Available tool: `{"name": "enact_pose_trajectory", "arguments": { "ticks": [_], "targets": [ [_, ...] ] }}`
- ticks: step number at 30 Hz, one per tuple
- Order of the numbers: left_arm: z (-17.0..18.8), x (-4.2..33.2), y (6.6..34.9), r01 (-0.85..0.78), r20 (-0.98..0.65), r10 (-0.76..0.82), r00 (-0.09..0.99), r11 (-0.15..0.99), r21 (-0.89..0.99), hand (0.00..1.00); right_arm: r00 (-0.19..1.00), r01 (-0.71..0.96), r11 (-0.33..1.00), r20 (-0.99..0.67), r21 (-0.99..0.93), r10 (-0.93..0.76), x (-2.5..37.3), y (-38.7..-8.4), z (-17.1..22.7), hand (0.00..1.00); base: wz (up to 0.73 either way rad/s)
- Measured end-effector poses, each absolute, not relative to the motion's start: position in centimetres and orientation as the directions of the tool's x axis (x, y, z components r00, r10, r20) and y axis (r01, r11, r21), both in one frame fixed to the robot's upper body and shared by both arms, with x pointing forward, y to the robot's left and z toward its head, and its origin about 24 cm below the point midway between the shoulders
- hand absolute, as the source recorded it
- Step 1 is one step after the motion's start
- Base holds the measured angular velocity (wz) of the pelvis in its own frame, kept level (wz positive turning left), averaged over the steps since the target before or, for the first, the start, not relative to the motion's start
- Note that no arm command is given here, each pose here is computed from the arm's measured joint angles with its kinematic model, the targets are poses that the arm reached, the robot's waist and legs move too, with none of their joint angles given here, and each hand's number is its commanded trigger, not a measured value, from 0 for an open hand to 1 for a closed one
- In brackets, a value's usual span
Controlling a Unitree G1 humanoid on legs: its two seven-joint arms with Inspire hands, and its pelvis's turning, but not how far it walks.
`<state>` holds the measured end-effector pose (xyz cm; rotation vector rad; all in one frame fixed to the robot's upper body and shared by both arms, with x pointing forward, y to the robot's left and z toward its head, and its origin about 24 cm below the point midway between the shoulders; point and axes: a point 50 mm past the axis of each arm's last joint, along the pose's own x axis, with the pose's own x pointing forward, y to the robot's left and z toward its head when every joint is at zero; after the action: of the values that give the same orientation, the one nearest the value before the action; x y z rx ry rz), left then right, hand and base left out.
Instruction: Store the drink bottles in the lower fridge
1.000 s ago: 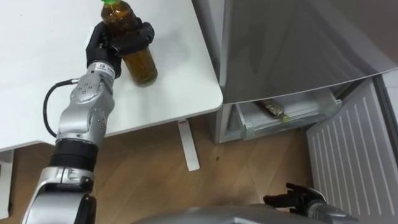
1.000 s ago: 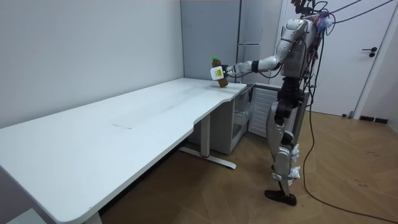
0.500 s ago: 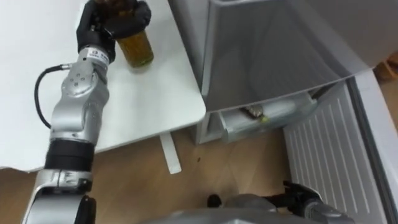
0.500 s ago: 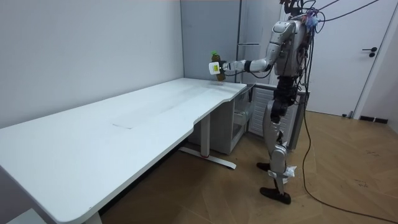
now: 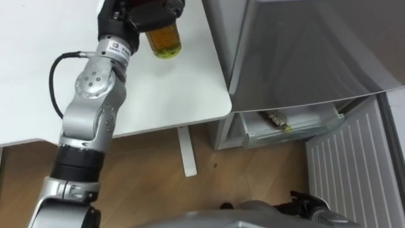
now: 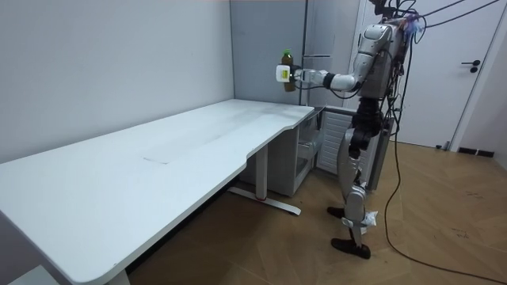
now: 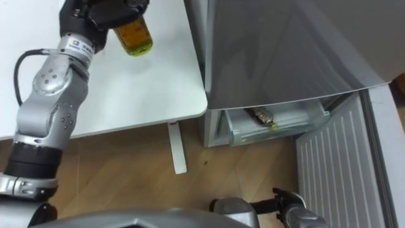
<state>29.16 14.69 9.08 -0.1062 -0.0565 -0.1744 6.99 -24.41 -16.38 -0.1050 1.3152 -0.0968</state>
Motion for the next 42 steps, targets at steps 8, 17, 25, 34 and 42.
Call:
{"name": "enact_pose_trajectory", "arguments": {
  "ticks": [8,17,25,34,42],
  "targets": [
    [9.3,27.6,12.8,0.317,0.103,-0.306,0.947,0.94,-0.126,1.0,0.252,-0.007,0.989,-0.957,-0.148,-0.141,7.1,-24.4,-16.4,0.0,0.02],
    [9.6,27.0,11.9,0.425,0.132,-0.408,0.903,0.893,-0.149,1.0,0.239,-0.004,0.99,-0.961,-0.143,-0.137,6.7,-24.3,-16.5,0.0,0.01],
    [8.9,24.8,10.5,0.603,0.139,-0.587,0.798,0.771,-0.207,1.0,0.222,0.019,0.991,-0.966,-0.133,-0.134,6.4,-24.5,-16.5,0.0,0.05],
    [8.7,23.9,9.2,0.727,0.144,-0.714,0.685,0.657,-0.197,1.0,0.226,-0.007,0.989,-0.963,-0.15,-0.145,6.7,-25.4,-16.2,0.0,0.02],
    [7.6,22.6,8.2,0.8,0.107,-0.805,0.584,0.549,-0.241,1.0,0.226,-0.024,0.988,-0.963,-0.156,-0.146,6.8,-25.7,-16.1,0.0,0.02]
  ]
}}
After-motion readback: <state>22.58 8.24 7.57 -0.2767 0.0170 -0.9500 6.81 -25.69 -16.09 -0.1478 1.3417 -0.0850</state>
